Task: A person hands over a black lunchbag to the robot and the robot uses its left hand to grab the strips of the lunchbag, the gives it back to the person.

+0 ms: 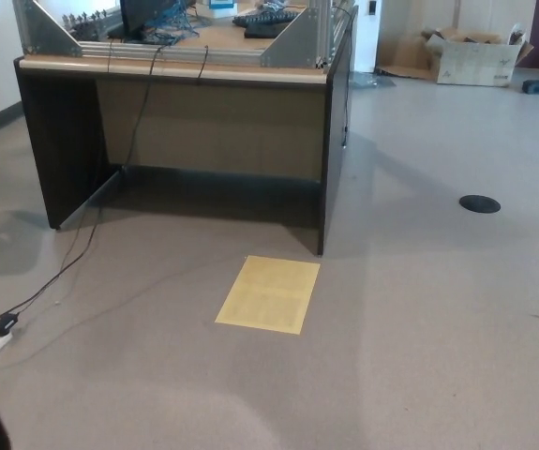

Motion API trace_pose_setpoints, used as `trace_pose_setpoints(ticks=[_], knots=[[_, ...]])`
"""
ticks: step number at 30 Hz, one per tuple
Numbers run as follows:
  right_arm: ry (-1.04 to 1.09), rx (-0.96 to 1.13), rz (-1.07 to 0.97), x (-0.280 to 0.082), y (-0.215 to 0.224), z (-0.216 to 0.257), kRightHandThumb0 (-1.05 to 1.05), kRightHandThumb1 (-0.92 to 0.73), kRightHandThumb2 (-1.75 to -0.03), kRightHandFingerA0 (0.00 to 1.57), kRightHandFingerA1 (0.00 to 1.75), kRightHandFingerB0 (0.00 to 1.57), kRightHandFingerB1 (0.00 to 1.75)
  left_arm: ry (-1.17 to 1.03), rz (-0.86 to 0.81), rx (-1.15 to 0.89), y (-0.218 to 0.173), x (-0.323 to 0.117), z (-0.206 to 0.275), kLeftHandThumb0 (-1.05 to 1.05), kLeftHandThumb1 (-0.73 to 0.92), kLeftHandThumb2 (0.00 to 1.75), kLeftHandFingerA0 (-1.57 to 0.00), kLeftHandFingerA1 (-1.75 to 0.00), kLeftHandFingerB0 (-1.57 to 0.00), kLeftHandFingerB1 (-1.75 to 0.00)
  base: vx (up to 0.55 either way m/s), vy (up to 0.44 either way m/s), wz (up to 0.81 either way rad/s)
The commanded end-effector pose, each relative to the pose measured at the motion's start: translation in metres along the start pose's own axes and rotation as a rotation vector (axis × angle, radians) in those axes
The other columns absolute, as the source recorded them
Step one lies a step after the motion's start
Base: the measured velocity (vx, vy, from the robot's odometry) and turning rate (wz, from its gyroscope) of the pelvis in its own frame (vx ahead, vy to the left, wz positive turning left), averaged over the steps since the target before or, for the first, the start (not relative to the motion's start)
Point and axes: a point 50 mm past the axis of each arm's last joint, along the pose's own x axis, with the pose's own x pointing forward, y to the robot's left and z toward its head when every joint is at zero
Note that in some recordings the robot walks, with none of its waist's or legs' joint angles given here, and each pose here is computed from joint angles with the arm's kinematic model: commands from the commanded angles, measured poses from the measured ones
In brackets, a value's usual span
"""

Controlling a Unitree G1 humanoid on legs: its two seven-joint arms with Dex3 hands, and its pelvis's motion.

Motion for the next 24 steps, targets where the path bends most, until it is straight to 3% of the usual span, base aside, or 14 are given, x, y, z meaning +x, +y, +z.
trace_pose_setpoints(ticks=[1,9,11,16,17,18,19,24], knots=[[0.004,-0.022,-0.010,-0.001,-0.004,-0.001,-0.70,-0.85,-0.66,0.45,0.45,0.43,0.41,-0.100,0.028,0.021,-0.008,0.044,0.006,-0.17,0.57,0.56,-0.90,-1.75,-0.67,-1.75,0.00,0.000,0.00],[-0.007,-0.011,-0.015,0.001,-0.003,0.001,-0.74,-0.84,-0.66,0.47,0.46,0.42,0.41,-0.268,-0.037,0.018,-0.047,0.111,0.050,-0.23,0.60,0.55,-0.83,-1.75,-0.56,-1.74,0.00,0.000,0.00],[-0.008,-0.014,-0.014,0.003,-0.002,0.003,-0.74,-0.86,-0.66,0.45,0.45,0.43,0.40,-0.294,-0.028,-0.011,-0.055,0.127,0.068,-0.25,0.59,0.56,-0.88,-1.75,-0.64,-1.74,0.00,0.000,0.00],[-0.010,-0.013,-0.013,0.003,-0.005,0.004,-0.74,-0.86,-0.66,0.45,0.44,0.43,0.40,-0.386,-0.021,-0.037,-0.070,0.154,0.108,-0.28,0.61,0.57,-0.89,-1.75,-0.67,-1.70,0.00,0.000,0.00],[-0.011,-0.011,-0.015,0.003,-0.005,0.004,-0.74,-0.86,-0.66,0.45,0.45,0.43,0.41,-0.388,-0.030,-0.058,-0.073,0.158,0.117,-0.34,0.41,0.82,-1.18,-1.40,-0.96,-1.28,0.00,0.000,0.00],[-0.013,-0.008,-0.018,0.003,-0.006,0.004,-0.74,-0.86,-0.66,0.45,0.45,0.43,0.41,-0.394,-0.045,-0.089,-0.078,0.164,0.129,-0.34,0.41,0.82,-1.18,-1.40,-0.96,-1.28,0.00,0.000,0.00],[-0.015,-0.012,-0.019,0.004,-0.006,0.004,-0.76,-0.86,-0.66,0.45,0.45,0.43,0.41,-0.410,-0.044,-0.095,-0.080,0.167,0.136,-0.27,0.60,0.57,-0.86,-1.75,-0.66,-1.65,0.00,0.000,0.00],[-0.021,-0.014,-0.022,0.007,-0.007,0.008,-0.76,-0.86,-0.66,0.45,0.46,0.43,0.41,-0.525,-0.050,-0.187,-0.089,0.186,0.192,-0.28,0.60,0.56,-0.83,-1.75,-0.61,-1.68,0.00,0.000,0.00]])
